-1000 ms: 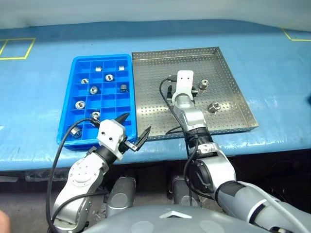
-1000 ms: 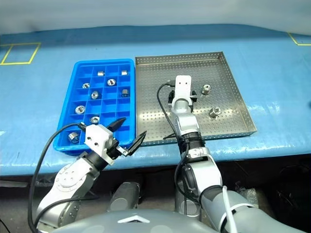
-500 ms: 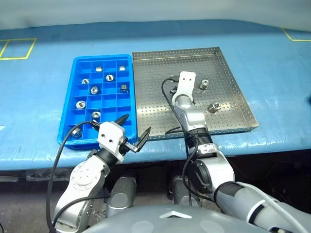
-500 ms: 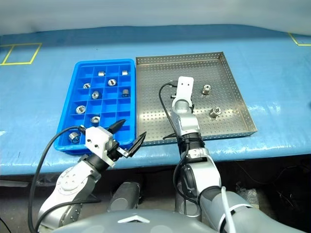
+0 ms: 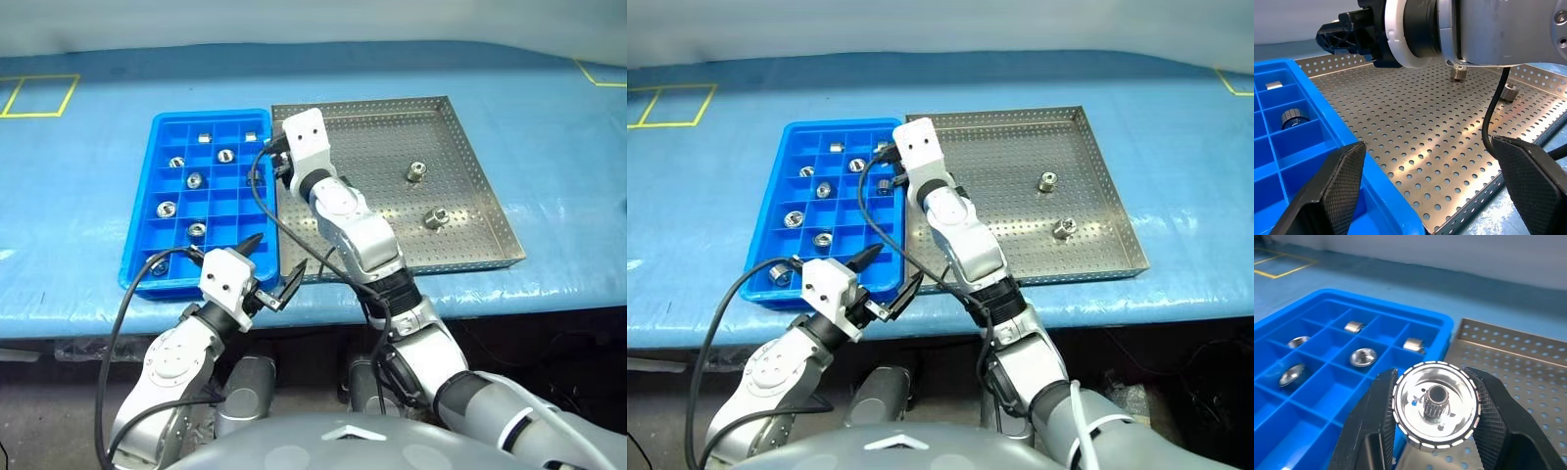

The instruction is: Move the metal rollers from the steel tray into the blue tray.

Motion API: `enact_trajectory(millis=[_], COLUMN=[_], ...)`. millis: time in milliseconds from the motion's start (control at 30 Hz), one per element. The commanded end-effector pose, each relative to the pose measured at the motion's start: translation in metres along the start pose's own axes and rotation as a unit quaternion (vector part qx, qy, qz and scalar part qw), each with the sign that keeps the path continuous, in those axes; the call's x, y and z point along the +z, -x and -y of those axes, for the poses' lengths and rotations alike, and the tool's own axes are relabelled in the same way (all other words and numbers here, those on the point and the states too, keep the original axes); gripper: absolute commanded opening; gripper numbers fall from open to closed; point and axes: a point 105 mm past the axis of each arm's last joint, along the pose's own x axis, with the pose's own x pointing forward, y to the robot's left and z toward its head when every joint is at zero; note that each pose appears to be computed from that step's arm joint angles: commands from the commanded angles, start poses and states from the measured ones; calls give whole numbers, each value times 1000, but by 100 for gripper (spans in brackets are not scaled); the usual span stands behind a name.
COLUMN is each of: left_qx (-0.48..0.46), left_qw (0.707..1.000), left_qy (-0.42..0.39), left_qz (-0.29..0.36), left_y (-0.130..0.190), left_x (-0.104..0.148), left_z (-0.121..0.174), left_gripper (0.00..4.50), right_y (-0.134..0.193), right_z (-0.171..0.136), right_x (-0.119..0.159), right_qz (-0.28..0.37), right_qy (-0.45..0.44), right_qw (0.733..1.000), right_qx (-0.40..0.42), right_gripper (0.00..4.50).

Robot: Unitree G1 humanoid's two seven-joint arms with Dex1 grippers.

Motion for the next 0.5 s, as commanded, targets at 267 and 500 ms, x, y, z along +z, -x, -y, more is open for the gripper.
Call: enact_trajectory(millis=[267, 500], left_qx=[3, 69], left_qw=[1000, 997], left_qy=[-4, -11], left_qz=[13, 11], left_y=[4, 15], left_x=[6, 7], left_z=[0, -12], left_gripper=[450, 450], right_y=[-11, -24], right_z=[-64, -79], right_x=[18, 19], right_qz=[16, 16], right_qy=[-7, -3], right_qw=[993, 990], right_qx=[117, 144], right_gripper=[172, 172])
